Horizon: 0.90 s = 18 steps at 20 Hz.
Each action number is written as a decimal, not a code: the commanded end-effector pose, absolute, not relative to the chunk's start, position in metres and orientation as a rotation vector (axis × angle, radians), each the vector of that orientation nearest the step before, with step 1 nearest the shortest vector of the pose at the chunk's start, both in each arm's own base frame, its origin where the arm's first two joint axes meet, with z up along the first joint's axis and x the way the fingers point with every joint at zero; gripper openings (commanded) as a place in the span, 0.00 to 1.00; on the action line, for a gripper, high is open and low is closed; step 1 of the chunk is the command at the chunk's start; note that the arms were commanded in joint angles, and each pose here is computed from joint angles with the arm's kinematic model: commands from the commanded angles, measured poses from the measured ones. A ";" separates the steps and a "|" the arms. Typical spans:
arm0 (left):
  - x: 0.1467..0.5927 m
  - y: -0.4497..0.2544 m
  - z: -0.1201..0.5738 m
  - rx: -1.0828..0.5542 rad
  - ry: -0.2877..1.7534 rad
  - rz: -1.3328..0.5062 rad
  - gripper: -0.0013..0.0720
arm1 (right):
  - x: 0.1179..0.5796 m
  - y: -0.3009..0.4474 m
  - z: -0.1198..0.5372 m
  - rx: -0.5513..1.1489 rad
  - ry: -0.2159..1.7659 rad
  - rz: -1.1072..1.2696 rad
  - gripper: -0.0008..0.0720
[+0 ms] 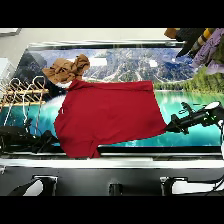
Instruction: Fold the clothes and pants, and hang the long-sleeved shirts on hangers.
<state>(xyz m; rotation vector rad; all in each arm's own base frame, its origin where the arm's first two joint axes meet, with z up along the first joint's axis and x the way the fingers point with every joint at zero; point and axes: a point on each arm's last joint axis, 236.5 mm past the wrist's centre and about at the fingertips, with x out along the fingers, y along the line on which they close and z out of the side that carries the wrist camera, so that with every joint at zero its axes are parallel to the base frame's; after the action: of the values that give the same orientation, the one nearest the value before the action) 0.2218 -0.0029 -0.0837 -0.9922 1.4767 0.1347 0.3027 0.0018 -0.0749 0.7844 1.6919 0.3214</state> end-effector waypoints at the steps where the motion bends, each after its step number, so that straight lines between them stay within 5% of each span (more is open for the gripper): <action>1: 0.218 -0.018 -0.091 -1.004 1.480 0.095 0.58 | 0.302 0.005 -0.071 0.789 1.692 0.337 0.05; 12: 0.216 -0.042 -0.105 -0.945 1.563 0.042 0.58 | 0.302 0.009 -0.066 0.813 1.692 0.358 0.05; 14: 0.220 -0.041 -0.107 -0.943 1.545 0.061 0.52 | 0.301 0.010 -0.066 0.813 1.693 0.360 0.05; 16: 0.225 -0.039 -0.108 -0.941 1.526 0.071 0.06 | 0.302 0.010 -0.064 0.813 1.688 0.363 0.05; 18: 0.227 -0.039 -0.107 -0.945 1.520 0.070 0.04 | 0.306 0.013 -0.054 0.791 1.645 0.399 0.05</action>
<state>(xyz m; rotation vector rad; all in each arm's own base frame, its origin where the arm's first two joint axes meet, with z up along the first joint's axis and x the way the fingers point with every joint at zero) 0.2217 -0.0397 -0.1064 -0.9416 1.5376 0.0599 0.3025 0.0097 -0.0627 0.8072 1.6801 0.3645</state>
